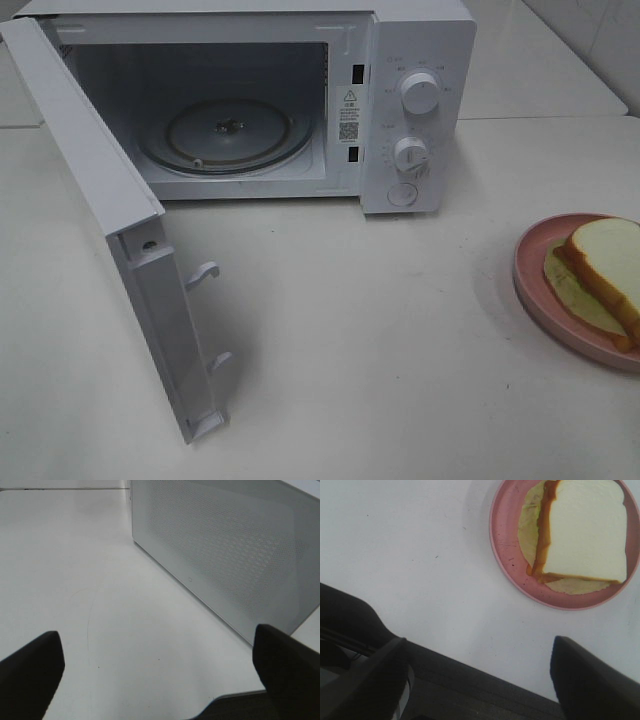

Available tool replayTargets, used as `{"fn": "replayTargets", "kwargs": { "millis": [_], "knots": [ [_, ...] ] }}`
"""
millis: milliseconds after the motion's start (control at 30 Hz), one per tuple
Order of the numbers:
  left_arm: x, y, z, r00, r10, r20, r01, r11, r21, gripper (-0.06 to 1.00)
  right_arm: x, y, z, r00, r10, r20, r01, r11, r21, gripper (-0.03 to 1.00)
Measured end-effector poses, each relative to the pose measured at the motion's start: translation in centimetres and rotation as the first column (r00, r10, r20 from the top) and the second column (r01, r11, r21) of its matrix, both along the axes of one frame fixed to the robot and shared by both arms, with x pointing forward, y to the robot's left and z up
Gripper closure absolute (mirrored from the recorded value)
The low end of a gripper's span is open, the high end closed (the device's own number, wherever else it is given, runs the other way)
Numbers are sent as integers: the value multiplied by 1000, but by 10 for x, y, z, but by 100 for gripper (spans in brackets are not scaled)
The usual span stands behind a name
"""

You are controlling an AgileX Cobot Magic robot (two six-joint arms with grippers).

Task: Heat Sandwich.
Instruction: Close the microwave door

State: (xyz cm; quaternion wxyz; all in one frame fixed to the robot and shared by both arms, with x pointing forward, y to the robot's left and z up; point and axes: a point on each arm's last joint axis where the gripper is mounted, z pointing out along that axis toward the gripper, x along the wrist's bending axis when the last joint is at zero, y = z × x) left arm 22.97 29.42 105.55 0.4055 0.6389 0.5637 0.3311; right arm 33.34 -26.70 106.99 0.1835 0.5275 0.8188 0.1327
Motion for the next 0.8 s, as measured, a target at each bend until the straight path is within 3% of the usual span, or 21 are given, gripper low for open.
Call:
{"fn": "replayTargets", "kwargs": {
  "millis": [367,600,800],
  "knots": [
    [0,0,0,1000,0,0,0,1000,0,-2,-57,-31,17,979,-19,201,-4,994,110,20],
    [0,0,0,1000,0,0,0,1000,0,-2,-89,-45,14,925,-168,340,100,973,209,20],
    [0,0,0,1000,0,0,0,1000,0,-2,-98,-40,-5,901,-242,361,141,949,284,20]
  ]
}}
